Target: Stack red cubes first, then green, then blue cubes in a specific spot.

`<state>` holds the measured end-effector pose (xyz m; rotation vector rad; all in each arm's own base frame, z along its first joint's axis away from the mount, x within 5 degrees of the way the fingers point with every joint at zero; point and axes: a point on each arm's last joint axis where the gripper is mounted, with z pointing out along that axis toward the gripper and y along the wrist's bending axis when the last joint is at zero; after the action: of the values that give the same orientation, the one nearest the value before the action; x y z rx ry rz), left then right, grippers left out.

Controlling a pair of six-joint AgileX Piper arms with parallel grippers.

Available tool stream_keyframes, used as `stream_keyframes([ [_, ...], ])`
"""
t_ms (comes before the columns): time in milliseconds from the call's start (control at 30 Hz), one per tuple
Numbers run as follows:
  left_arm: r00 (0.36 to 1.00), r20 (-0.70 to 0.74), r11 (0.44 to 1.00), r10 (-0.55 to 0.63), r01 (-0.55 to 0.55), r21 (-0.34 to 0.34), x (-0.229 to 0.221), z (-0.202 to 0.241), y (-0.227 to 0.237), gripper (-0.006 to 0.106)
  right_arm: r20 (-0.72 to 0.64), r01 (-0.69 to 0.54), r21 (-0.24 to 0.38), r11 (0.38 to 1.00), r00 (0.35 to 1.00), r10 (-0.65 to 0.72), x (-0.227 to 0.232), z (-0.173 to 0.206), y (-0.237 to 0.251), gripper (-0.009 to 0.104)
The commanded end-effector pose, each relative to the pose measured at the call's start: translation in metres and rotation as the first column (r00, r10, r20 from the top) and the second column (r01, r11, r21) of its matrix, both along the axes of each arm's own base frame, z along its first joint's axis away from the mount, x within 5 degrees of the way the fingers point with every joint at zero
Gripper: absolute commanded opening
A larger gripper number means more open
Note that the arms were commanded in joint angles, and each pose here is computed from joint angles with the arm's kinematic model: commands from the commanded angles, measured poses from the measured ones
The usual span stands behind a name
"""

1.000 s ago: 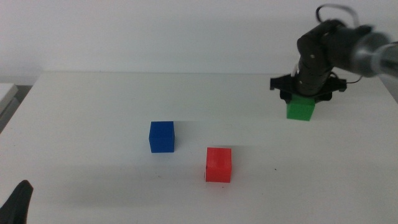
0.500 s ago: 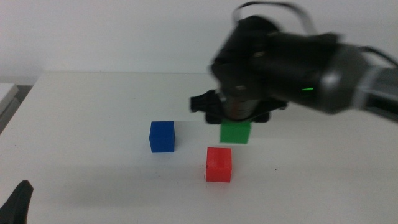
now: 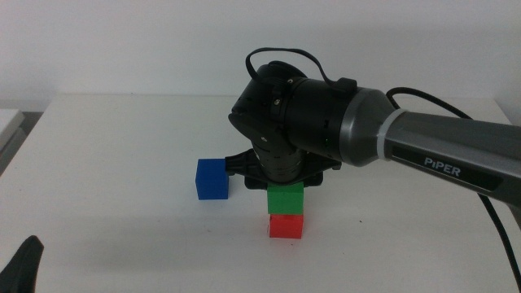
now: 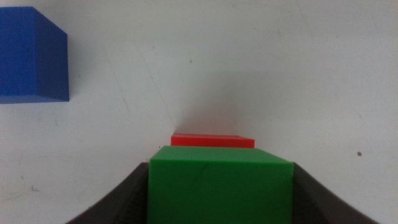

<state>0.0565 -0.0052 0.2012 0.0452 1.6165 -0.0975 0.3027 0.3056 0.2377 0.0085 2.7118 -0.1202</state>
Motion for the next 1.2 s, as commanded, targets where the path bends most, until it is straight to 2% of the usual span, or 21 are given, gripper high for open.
stream_keyframes([
  [0,1.0,0.016,1.0,0.004,-0.004,-0.01,0.0,0.001,0.0,0.094,0.008,0.007,-0.014,1.0,1.0,-0.007,0.001,0.001,-0.001,-0.001],
  [267,1.0,0.016,1.0,0.004,-0.004,-0.01,0.0,0.001,0.0,0.094,0.011,0.015,-0.017,1.0,1.0,-0.015,0.001,-0.002,-0.001,-0.001],
  [567,1.0,0.016,1.0,0.004,-0.004,-0.01,0.0,0.001,0.0,0.094,-0.012,0.014,-0.052,0.999,1.0,-0.015,0.005,-0.02,0.002,-0.001],
  [600,1.0,0.016,1.0,0.004,-0.004,-0.01,0.0,0.001,0.0,0.094,-0.013,0.014,-0.053,0.998,1.0,-0.015,0.005,-0.021,0.002,0.009],
  [633,1.0,0.016,1.0,0.004,-0.004,-0.01,0.0,0.001,0.0,0.094,-0.009,0.031,-0.043,0.999,0.999,-0.031,0.005,-0.021,0.002,0.052],
  [733,1.0,0.016,1.0,0.004,-0.004,-0.01,0.0,0.001,0.0,0.094,0.005,0.029,-0.053,0.998,1.0,-0.029,0.006,-0.019,0.001,0.082],
  [767,1.0,0.016,1.0,0.004,-0.004,-0.01,0.0,0.001,0.0,0.094,0.008,0.026,-0.05,0.998,1.0,-0.025,0.005,-0.016,0.001,0.088],
  [800,1.0,0.016,1.0,0.004,-0.004,-0.01,0.0,0.001,0.0,0.094,0.018,0.002,-0.046,0.999,1.0,-0.002,0.001,-0.009,0.003,0.093],
  [833,1.0,0.016,1.0,0.004,-0.004,-0.01,0.0,0.001,0.0,0.094,0.035,-0.017,-0.033,0.999,0.999,0.018,-0.003,0.002,0.003,0.093],
  [967,1.0,0.016,1.0,0.004,-0.004,-0.01,0.0,0.001,0.0,0.094,0.202,-0.16,0.018,0.987,0.967,0.153,-0.047,0.086,-0.012,0.093],
  [1033,1.0,0.016,1.0,0.004,-0.004,-0.01,0.0,0.001,0.0,0.094,0.264,-0.254,0.018,0.967,0.934,0.241,-0.074,0.118,-0.032,0.093],
  [1167,1.0,0.016,1.0,0.004,-0.004,-0.01,0.0,0.001,0.0,0.094,0.296,-0.461,-0.015,0.887,0.846,0.444,-0.114,0.139,-0.081,0.093],
])
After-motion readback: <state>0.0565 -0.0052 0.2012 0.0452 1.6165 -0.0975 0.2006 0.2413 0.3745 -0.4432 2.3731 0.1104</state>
